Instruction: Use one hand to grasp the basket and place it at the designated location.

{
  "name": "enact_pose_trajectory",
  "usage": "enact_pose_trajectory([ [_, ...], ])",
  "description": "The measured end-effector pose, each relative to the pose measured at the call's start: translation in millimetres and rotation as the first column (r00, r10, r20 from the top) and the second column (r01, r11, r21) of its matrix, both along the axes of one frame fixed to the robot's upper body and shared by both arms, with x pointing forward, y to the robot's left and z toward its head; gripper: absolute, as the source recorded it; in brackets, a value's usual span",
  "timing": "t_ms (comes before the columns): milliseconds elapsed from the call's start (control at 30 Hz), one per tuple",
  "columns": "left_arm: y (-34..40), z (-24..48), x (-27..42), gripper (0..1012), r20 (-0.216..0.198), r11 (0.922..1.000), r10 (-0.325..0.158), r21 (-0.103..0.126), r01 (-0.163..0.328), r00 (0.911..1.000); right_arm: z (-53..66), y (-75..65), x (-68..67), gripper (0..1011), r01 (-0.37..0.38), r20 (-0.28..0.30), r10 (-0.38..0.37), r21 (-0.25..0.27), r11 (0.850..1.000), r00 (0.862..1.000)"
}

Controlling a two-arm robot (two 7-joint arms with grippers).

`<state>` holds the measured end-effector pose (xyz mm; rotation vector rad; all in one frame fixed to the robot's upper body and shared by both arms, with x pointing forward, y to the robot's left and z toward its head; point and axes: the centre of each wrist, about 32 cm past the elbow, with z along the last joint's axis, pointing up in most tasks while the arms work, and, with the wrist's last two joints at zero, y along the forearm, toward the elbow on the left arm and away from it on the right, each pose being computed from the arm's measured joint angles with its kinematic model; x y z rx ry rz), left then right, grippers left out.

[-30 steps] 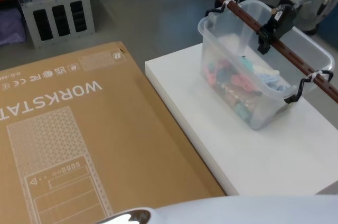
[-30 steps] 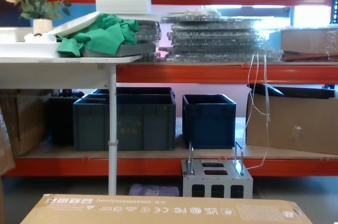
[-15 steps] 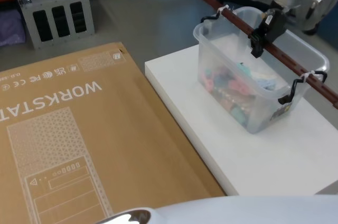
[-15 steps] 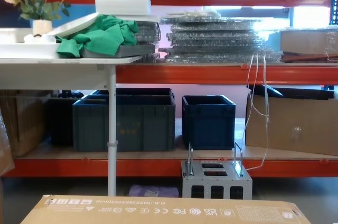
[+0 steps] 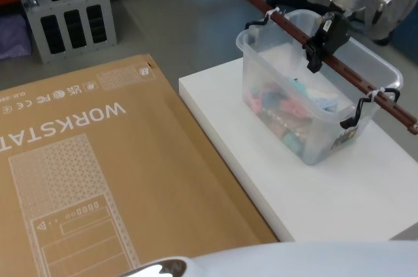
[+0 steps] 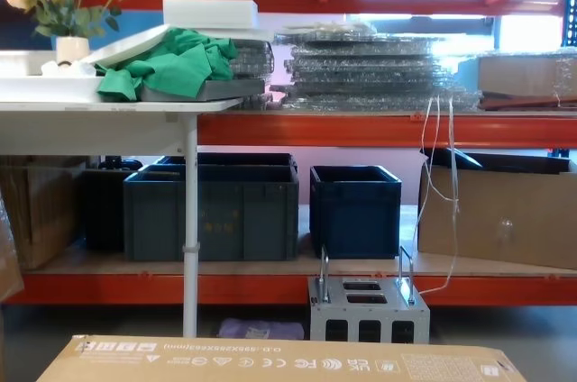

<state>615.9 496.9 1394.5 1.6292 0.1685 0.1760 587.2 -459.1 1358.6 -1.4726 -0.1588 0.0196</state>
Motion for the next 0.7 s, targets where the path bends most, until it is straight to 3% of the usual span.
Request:
enact_pose_trajectory([
  [267,0.1,0.0,0.0,0,0.0,1.0,0.0,0.0,0.0,1.0,-1.6,-2.4,1.8,185,0.007,0.0,-0.007,0.001,1.0,1.0],
  [400,0.1,0.0,0.0,0,0.0,1.0,0.0,0.0,0.0,1.0,-2.0,-2.9,1.4,351,0.007,0.005,-0.007,0.0,1.0,1.0],
  [533,0.1,0.0,0.0,0,0.0,1.0,0.0,0.0,0.0,1.0,-2.1,-3.0,1.1,430,0.006,0.006,-0.006,0.0,1.0,1.0],
  [633,0.1,0.0,0.0,0,0.0,1.0,0.0,0.0,0.0,1.0,-2.1,-3.3,0.9,574,0.006,0.007,-0.006,0.0,1.0,1.0],
  [700,0.1,0.0,0.0,0,0.0,1.0,0.0,0.0,0.0,1.0,-2.0,-3.7,0.7,610,0.006,0.007,-0.006,0.0,1.0,1.0],
])
